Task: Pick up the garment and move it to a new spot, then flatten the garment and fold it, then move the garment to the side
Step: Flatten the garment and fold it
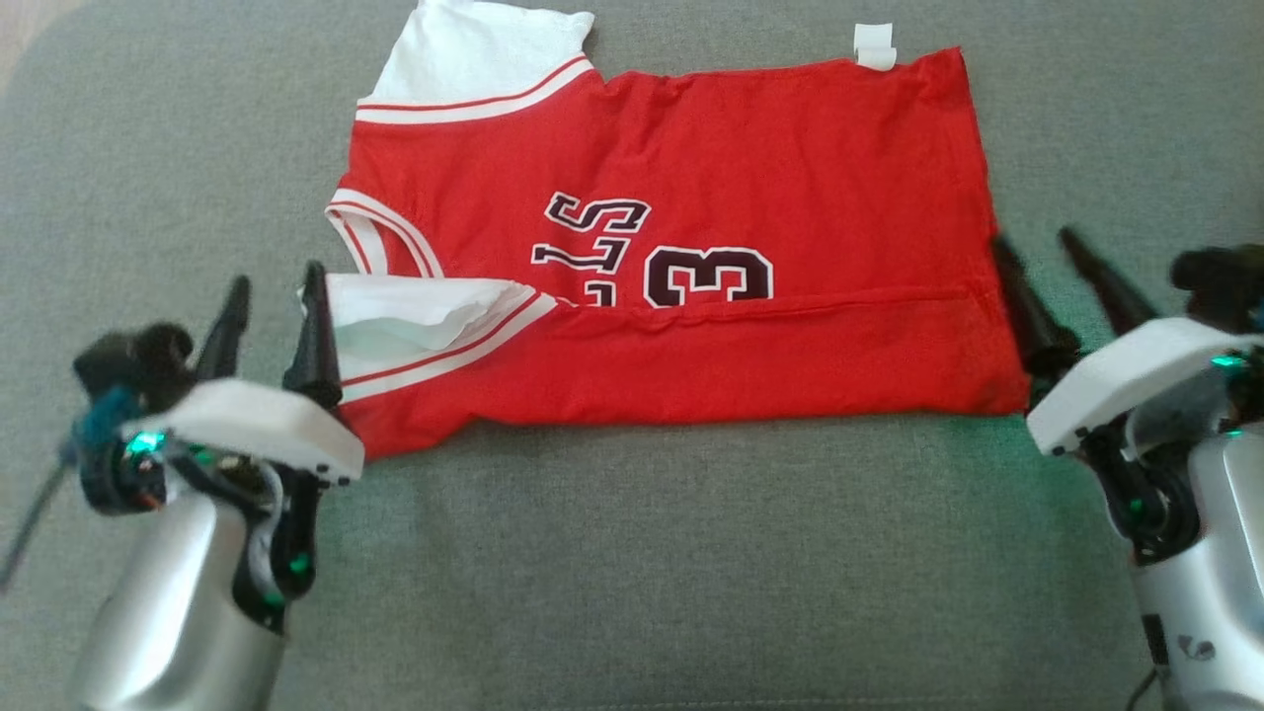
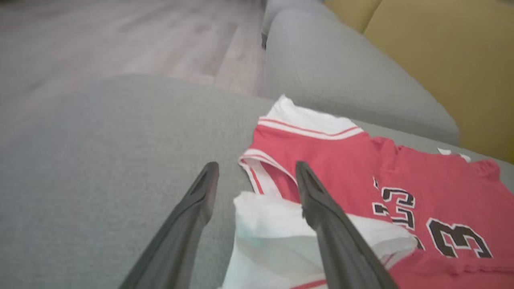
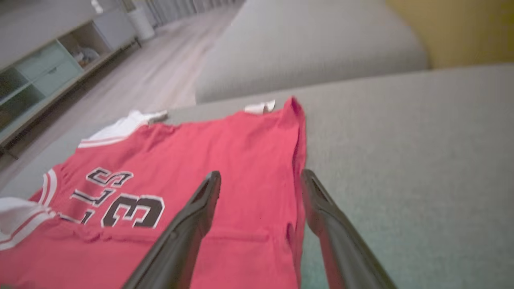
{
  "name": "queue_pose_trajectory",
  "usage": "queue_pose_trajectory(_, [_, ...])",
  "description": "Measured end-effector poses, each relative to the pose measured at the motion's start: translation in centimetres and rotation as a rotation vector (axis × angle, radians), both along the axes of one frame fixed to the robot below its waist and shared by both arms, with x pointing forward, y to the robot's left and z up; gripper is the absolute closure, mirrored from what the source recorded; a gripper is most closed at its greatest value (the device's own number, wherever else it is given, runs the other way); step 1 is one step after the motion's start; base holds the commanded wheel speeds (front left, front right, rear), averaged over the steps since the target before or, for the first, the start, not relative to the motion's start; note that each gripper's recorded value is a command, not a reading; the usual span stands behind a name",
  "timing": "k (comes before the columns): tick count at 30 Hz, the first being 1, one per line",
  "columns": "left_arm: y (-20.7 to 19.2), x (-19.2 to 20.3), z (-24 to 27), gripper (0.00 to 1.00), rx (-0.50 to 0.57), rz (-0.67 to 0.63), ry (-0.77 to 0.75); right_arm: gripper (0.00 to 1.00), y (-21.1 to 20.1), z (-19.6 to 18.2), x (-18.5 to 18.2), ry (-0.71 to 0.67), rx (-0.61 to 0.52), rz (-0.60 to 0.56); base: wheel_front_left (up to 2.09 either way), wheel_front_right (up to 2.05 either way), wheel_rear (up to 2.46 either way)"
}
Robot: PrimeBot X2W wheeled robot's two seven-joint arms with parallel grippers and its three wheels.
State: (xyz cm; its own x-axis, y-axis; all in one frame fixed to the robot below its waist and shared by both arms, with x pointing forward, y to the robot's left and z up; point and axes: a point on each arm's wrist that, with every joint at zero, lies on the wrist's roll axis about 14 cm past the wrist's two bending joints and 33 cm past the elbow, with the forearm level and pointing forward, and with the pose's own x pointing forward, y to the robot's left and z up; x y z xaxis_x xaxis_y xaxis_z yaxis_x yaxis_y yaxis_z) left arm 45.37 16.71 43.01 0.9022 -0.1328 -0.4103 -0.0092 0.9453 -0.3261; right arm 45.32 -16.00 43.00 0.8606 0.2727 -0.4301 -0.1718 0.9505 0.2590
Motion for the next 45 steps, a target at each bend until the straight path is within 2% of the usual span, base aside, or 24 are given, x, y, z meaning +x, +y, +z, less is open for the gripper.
queue_pose_trajectory(3, [0.7,0.0,2.1,0.00,0.095,0.043,-0.171,0.00,-0.5,2.2,0.7,-0.166,-0.019,-0.027,0.00,0.00,0.00])
queue_pose_trajectory(4, [0.7,-0.2,3.6,0.00,0.150,0.051,-0.284,0.00,-0.7,3.3,0.5,-0.256,-0.045,-0.034,0.00,0.00,0.00])
queue_pose_trajectory(6, [0.6,-0.6,4.7,0.00,0.192,0.057,-0.368,0.00,-0.8,4.1,0.2,-0.325,-0.079,-0.037,0.00,0.00,0.00])
queue_pose_trajectory(11, [-0.1,-1.4,6.3,0.00,0.248,0.043,-0.468,0.00,0.0,6.5,-1.0,-0.458,-0.118,-0.027,0.00,0.00,0.00])
queue_pose_trajectory(14, [-0.2,-2.4,6.0,0.00,0.282,0.033,-0.465,0.00,0.7,7.1,-2.2,-0.483,-0.110,-0.030,0.00,0.00,0.00])
queue_pose_trajectory(21, [-0.4,-4.9,3.4,0.00,0.307,0.023,-0.386,0.00,0.7,5.0,-5.8,-0.403,-0.088,-0.076,0.00,0.00,0.00])
queue_pose_trajectory(34, [-0.4,-5.3,1.9,0.00,0.281,0.027,-0.336,0.00,1.1,5.1,-5.9,-0.381,-0.037,-0.088,0.00,0.00,0.00])
queue_pose_trajectory(39, [-0.6,-6.1,-1.8,0.00,0.205,0.001,-0.170,0.00,0.3,0.7,-6.5,-0.190,-0.033,-0.097,0.00,0.00,0.00])
queue_pose_trajectory(45, [-1.6,-5.1,-3.9,0.00,0.104,-0.042,-0.046,0.00,-1.0,-3.1,-7.1,-0.039,-0.063,-0.095,0.00,0.00,0.00])
